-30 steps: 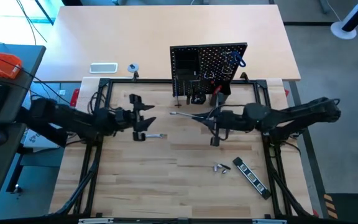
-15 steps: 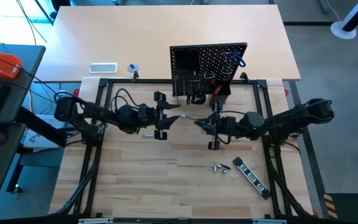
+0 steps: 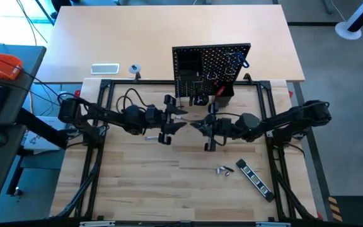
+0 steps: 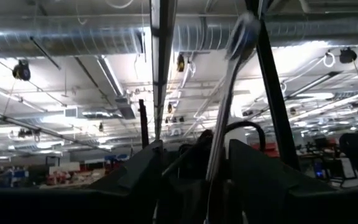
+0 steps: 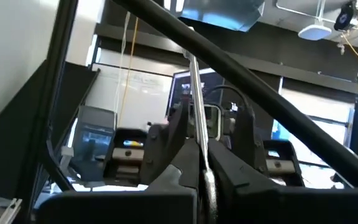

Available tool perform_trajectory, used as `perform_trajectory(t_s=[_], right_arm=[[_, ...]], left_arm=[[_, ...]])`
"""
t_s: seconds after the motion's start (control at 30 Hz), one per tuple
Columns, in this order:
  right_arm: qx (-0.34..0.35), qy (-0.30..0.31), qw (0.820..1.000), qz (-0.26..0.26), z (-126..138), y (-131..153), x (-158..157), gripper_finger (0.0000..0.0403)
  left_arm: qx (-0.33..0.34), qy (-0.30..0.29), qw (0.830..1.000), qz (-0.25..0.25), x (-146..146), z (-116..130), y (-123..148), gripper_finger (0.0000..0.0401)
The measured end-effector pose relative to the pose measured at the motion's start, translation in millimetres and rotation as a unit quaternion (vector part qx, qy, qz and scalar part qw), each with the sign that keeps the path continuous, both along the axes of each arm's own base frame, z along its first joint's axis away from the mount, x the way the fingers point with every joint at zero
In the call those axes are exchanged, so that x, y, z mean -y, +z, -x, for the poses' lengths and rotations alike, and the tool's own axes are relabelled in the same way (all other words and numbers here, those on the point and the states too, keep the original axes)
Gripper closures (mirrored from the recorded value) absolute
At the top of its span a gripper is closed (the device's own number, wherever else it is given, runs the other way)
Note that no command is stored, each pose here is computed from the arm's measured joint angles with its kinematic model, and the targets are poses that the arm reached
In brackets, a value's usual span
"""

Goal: Hang tools onto peg board
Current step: Hang the silver wrench on the peg board

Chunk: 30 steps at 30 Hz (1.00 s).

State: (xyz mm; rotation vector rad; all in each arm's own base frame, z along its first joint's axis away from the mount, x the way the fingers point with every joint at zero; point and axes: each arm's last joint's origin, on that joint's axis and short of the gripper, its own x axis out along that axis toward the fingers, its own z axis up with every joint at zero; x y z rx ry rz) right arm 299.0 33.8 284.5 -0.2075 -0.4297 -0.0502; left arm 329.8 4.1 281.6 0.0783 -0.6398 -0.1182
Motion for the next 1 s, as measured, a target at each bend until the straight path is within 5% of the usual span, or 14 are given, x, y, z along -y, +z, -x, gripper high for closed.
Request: perform_trajectory(t_s=[0.5, 1.0], right_arm=[[-0.004, -0.002, 1.000, -0.004, -7, -4, 3, 0.0400], [-0.011, 0.008, 1.000, -0.004, -7, -6, 2, 0.0400]], left_arm=[[-0.035, -0.027, 0.999, -0.009, 4, -9, 3, 0.0249], [-0.040, -0.055, 0.997, -0.039, 6, -13, 8, 0.0342]])
